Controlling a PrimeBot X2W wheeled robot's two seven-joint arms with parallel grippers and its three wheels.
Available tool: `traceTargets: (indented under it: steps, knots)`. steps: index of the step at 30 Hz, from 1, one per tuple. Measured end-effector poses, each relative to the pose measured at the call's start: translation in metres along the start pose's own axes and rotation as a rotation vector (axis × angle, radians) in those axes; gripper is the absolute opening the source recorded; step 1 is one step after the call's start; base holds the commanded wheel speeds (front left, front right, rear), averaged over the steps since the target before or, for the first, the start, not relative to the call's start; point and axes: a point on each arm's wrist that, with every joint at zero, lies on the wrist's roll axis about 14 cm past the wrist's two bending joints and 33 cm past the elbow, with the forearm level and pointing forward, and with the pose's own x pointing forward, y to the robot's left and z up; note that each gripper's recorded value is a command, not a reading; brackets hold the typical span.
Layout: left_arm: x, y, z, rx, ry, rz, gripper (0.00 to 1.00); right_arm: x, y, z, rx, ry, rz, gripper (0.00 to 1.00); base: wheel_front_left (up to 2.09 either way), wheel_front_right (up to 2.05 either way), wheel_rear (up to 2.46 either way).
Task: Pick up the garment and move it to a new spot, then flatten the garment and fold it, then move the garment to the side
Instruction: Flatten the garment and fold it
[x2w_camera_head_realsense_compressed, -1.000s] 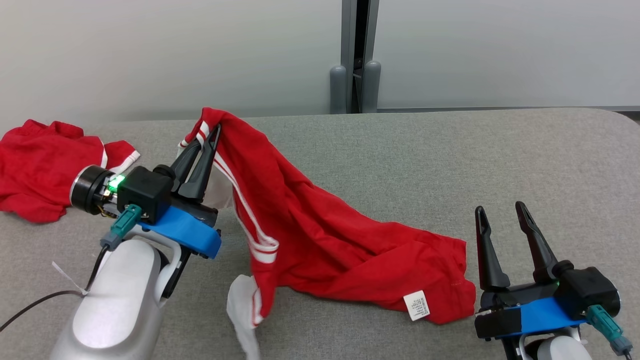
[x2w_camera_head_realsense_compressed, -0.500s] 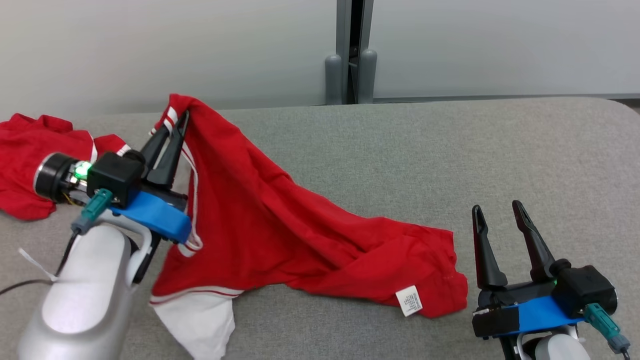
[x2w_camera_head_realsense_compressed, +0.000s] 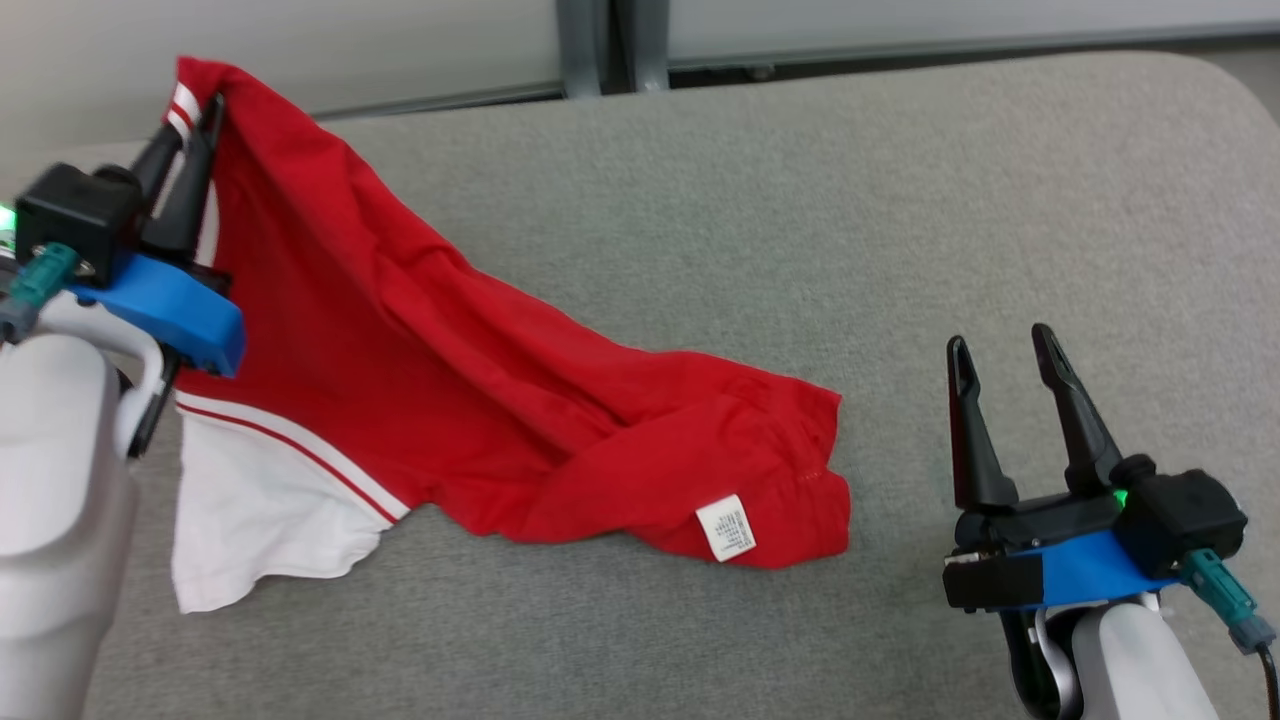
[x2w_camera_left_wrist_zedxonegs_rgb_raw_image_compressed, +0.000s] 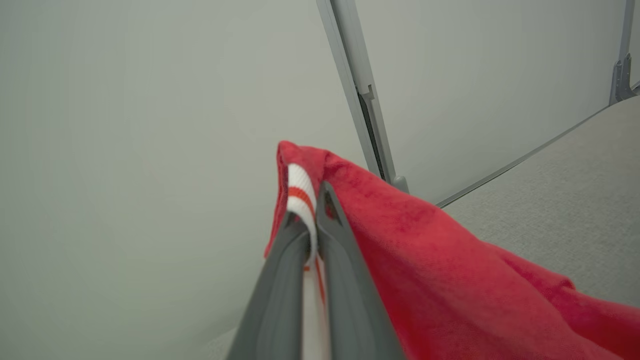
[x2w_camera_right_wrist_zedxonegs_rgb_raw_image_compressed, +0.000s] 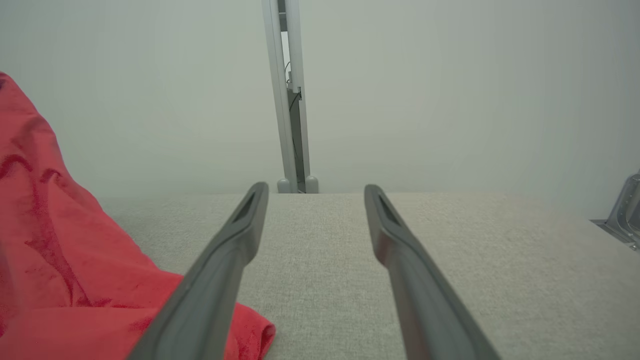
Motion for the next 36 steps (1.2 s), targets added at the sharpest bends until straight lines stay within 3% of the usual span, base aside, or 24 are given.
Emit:
traceTargets:
  steps: [6, 7, 8, 9, 14, 22, 28, 36]
  knots:
    - [0.029, -0.013, -0.038, -0.02, 0.065, -0.035, 0.0, 0.004, -0.02, -0.016, -0.018, 0.04, -0.049, 1.0, 0.0, 0.0, 0.0]
    - [0.033, -0.016, -0.046, -0.028, 0.077, -0.04, 0.13, 0.004, -0.022, -0.018, -0.021, 0.045, -0.056, 1.0, 0.0, 0.0, 0.0]
    - [0.035, -0.019, -0.053, -0.036, 0.092, -0.043, 0.38, 0.004, -0.025, -0.02, -0.023, 0.052, -0.062, 1.0, 0.0, 0.0, 0.0]
    - [0.037, -0.021, -0.06, -0.043, 0.106, -0.041, 1.0, 0.004, -0.027, -0.022, -0.024, 0.057, -0.068, 1.0, 0.0, 0.0, 0.0]
    - [0.044, -0.03, -0.073, -0.065, 0.121, -0.038, 1.0, 0.004, -0.034, -0.027, -0.03, 0.071, -0.086, 1.0, 0.0, 0.0, 0.0]
    - [0.022, -0.01, -0.041, -0.104, 0.028, 0.06, 1.0, 0.007, -0.026, -0.018, -0.027, 0.044, -0.065, 1.0, 0.0, 0.0, 0.0]
    - [-0.019, -0.004, -0.018, -0.153, -0.033, 0.136, 1.0, 0.003, -0.014, -0.01, -0.015, 0.025, -0.037, 1.0, 0.0, 0.0, 0.0]
    - [-0.091, -0.01, -0.047, -0.22, 0.074, 0.207, 1.0, 0.005, 0.01, -0.001, 0.008, -0.003, 0.025, 1.0, 0.0, 0.0, 0.0]
